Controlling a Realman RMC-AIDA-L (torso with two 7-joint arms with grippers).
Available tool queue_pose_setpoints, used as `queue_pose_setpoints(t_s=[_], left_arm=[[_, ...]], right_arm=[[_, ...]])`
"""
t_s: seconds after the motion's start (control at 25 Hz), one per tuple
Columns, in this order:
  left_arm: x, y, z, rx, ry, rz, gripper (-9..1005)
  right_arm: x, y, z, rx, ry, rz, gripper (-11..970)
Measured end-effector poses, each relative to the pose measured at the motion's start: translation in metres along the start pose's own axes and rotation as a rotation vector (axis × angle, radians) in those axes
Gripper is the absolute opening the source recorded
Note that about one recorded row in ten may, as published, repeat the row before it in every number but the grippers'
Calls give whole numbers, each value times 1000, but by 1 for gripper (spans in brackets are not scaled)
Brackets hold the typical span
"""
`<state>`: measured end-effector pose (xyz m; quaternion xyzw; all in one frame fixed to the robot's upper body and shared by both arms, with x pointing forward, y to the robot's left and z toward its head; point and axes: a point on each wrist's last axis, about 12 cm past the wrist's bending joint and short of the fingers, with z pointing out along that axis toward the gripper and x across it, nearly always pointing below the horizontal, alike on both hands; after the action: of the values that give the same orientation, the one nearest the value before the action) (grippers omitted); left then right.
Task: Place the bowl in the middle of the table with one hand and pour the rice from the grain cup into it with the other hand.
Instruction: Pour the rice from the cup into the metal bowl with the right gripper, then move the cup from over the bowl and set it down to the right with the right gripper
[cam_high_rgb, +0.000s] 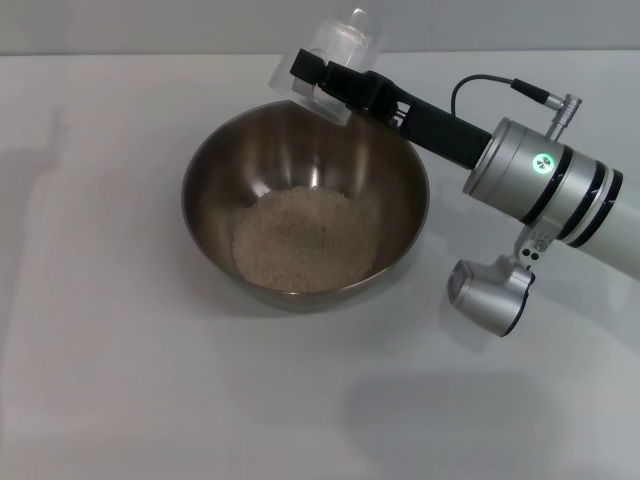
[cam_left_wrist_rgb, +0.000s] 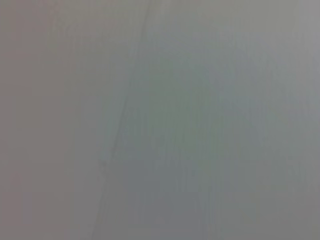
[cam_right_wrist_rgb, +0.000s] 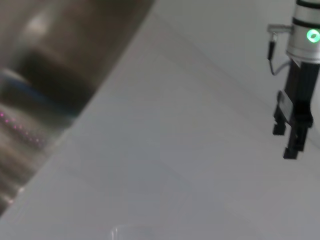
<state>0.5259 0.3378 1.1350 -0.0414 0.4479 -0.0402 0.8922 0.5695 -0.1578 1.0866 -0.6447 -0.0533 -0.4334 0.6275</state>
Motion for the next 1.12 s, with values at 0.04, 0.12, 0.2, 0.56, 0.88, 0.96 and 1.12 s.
queue_pose_setpoints(t_s=[0.04,0.12,0.2,0.56,0.88,0.96,1.12], left_arm=[[0,0,0,-1,2,0,806],[0,0,0,-1,2,0,806],[1,-1,0,0,6,2,806],[2,-2,2,2,6,3,807],[3,-3,0,9,11,1,807],[4,-3,0,10,12,1,807],[1,-2,-1,14,-3,-1,807]], right_arm=[[2,1,-1,-3,9,-6,12],[3,0,-1,-2,15,-5,13],[2,1,-2,-3,10,-4,12],[-2,-3,-10,40,139,416,12],[11,-4,-42,359,566,1324,13],[16,2,-53,439,662,1496,13],[21,22,-68,473,830,1723,14]])
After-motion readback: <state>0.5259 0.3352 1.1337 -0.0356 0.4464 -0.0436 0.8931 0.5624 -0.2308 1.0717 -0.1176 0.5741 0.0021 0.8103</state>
